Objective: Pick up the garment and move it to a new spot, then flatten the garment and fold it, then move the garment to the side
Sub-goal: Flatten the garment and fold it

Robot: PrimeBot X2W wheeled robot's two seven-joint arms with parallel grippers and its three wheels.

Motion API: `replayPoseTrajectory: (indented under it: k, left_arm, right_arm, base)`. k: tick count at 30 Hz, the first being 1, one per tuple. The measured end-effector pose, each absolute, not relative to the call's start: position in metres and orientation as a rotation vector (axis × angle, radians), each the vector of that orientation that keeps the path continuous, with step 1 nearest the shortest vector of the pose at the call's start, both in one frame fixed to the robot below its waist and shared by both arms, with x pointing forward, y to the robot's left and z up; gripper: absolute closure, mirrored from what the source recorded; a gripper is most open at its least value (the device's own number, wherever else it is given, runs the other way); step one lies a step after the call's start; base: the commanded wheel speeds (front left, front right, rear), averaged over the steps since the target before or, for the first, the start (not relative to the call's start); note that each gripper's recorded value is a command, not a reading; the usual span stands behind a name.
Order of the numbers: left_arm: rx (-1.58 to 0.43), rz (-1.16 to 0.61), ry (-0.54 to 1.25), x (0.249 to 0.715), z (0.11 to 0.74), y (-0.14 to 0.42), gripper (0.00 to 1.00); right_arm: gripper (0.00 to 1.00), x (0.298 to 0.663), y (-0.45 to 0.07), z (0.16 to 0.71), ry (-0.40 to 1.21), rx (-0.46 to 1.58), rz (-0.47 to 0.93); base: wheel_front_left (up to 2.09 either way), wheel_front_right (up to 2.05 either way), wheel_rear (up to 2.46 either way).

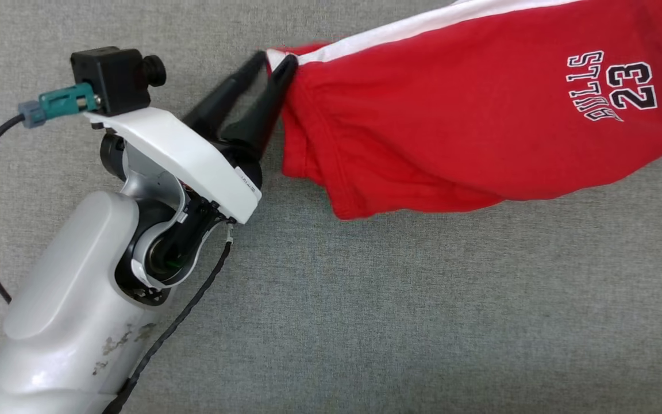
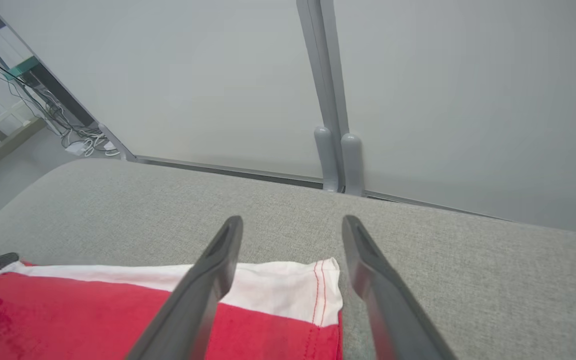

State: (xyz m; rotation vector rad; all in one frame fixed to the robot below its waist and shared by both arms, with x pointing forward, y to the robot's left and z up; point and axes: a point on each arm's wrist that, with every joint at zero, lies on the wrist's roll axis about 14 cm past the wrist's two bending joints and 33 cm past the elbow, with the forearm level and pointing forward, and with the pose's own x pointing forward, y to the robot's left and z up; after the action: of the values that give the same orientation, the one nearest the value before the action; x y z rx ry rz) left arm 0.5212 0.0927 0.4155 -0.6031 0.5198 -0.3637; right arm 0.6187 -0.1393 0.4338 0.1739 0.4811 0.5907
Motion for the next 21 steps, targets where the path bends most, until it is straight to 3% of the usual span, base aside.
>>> replayPoseTrajectory:
  k: [4,11,21]
  left_arm:
    - [-0.503,-0.332,0.335,0.529,0.443,0.102,0.00]
    - [-0.299,-0.197,0.107,0.499,0.463,0.118,0.00]
    - [-0.010,-0.021,-0.003,0.448,0.477,0.134,0.00]
  right_arm:
    - [0.00,0.613,-0.161,0.443,0.415,0.193,0.529]
    - [0.00,0.560,-0.195,0.415,0.519,0.248,0.430]
    - [0.00,0.540,-0.176,0.386,0.639,0.257,0.426]
  base:
    - [0.00,0.00,0.00]
    - [0.00,0.00,0.00]
    - [0.00,0.00,0.00]
